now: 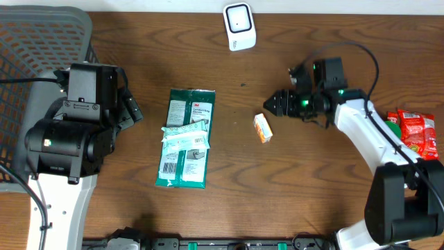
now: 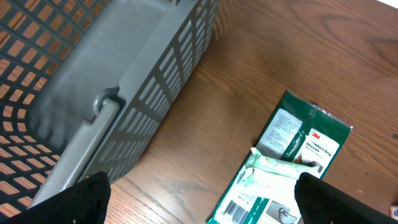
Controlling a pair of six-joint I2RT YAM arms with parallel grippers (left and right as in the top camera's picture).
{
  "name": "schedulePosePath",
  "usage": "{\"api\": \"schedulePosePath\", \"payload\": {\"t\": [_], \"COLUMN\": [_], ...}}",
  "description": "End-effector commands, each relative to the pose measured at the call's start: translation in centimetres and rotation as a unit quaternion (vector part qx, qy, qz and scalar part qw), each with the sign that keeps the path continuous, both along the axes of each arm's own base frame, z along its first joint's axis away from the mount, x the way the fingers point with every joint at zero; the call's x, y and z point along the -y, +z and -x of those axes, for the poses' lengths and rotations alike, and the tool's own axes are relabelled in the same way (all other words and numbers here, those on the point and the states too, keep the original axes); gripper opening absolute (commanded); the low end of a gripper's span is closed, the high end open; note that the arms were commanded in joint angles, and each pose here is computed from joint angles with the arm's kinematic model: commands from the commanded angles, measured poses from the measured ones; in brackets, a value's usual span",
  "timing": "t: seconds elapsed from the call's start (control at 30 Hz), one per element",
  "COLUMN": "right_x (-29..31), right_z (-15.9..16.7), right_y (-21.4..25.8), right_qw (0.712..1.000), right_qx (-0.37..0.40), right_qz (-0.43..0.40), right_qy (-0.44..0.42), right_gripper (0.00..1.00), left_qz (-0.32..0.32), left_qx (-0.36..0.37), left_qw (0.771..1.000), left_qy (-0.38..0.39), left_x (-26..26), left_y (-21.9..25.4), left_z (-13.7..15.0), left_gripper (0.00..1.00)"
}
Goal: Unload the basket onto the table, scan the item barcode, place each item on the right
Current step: 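Carry the Kleenex pack left toward the scanner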
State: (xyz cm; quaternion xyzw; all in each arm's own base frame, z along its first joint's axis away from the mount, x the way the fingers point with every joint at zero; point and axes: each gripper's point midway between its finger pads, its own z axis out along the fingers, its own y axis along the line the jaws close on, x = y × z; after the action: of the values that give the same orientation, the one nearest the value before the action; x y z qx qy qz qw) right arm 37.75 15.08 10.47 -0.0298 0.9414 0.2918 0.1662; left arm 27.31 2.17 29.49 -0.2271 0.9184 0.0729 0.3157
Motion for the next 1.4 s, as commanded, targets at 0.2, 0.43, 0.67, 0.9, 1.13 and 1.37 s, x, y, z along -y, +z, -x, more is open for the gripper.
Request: {"api": "schedulePosePath", "payload": {"t": [0.2,0.43,0.67,0.9,1.13,1.37], "right_x": [-1.1,-0.5,-1.7,-2.4,-2.3,-2.3], "right_z": [3.2,4.5,4.8,4.6,4.6,4.5], "right_y": [-1.9,-4.2,-6.2,-7.4,-7.6,-7.4], "right_qw": [0.965,0.931,0.943,0.947,0.947,0.947], "right_qx": [0.044,0.065,0.079,0.104,0.105,0.107], "right_qz": [0.238,0.34,0.3,0.278,0.28,0.279], "right_qy": [0.106,0.116,0.123,0.12,0.118,0.117], "right_gripper": [0.82,0.87,0.8,0.64,0.29,0.29], "left_qz": [-0.007,-0.007,-0.007,-0.007,-0.007,-0.007], "left_qx": [0.003,0.003,0.003,0.003,0.003,0.003], "left_qw": [1.0,1.0,1.0,1.0,1.0,1.0], "left_qy": [0.008,0.008,0.008,0.008,0.008,0.008], "left_x": [-0.4,-0.4,-0.4,-0.4,-0.4,-0.4], "left_y": [0.3,0.3,0.3,0.3,0.3,0.3], "left_z": [0.1,0.1,0.1,0.1,0.1,0.1], "left_gripper": [0.95,0.95,0.95,0.95,0.95,0.95]}}
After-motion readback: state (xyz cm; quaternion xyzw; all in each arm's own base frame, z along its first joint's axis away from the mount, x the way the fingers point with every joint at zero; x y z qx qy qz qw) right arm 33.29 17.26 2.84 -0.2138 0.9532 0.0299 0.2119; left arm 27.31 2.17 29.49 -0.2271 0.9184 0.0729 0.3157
